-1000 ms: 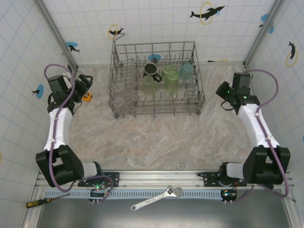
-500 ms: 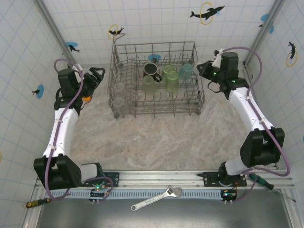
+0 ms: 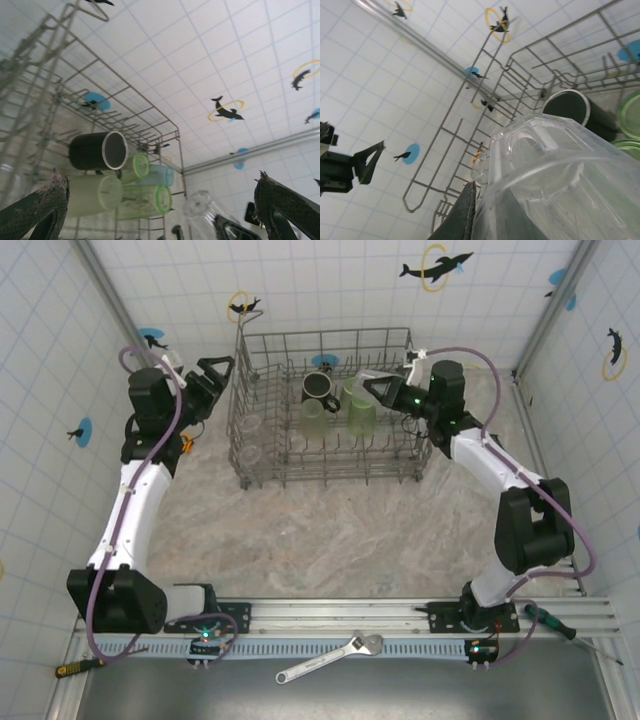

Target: Load the cups into the dish rack

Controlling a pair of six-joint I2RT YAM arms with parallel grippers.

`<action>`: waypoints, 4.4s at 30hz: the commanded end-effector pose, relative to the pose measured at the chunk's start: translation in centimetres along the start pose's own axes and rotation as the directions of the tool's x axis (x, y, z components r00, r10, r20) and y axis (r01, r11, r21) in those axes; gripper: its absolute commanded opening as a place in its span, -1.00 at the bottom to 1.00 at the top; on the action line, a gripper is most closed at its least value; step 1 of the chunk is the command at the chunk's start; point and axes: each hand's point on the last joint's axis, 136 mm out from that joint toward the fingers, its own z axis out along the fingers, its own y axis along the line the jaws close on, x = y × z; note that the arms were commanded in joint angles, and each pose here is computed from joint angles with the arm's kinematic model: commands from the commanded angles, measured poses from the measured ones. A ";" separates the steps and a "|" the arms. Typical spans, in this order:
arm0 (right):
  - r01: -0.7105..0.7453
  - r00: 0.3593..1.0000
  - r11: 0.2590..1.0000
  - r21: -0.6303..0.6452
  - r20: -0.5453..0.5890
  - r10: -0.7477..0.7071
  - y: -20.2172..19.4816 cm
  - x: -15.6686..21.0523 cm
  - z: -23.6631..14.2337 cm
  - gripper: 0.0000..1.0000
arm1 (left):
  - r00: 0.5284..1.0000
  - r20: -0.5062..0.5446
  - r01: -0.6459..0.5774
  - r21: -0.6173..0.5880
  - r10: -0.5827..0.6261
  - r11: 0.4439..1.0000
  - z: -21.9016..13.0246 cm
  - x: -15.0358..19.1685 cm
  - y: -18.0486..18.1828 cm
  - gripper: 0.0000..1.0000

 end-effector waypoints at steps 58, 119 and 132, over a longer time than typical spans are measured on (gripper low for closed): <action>-0.090 0.994 0.785 -0.613 -0.107 0.030 11.3 3.0 6.9 -1.00 | 0.888 -0.436 0.245 0.181 -0.146 0.952 10.8 12.0 -3.5 -0.07; -0.070 0.997 0.996 -0.047 -0.019 0.069 0.2 4.9 -4.7 0.99 | 0.811 -0.224 -0.569 -0.523 0.541 0.635 14.2 -1.4 7.1 -1.00; -0.065 0.998 0.998 0.020 0.008 0.064 -0.8 6.1 -8.0 0.99 | 0.704 -0.355 -0.666 -0.632 0.615 0.397 16.8 0.1 11.7 -1.00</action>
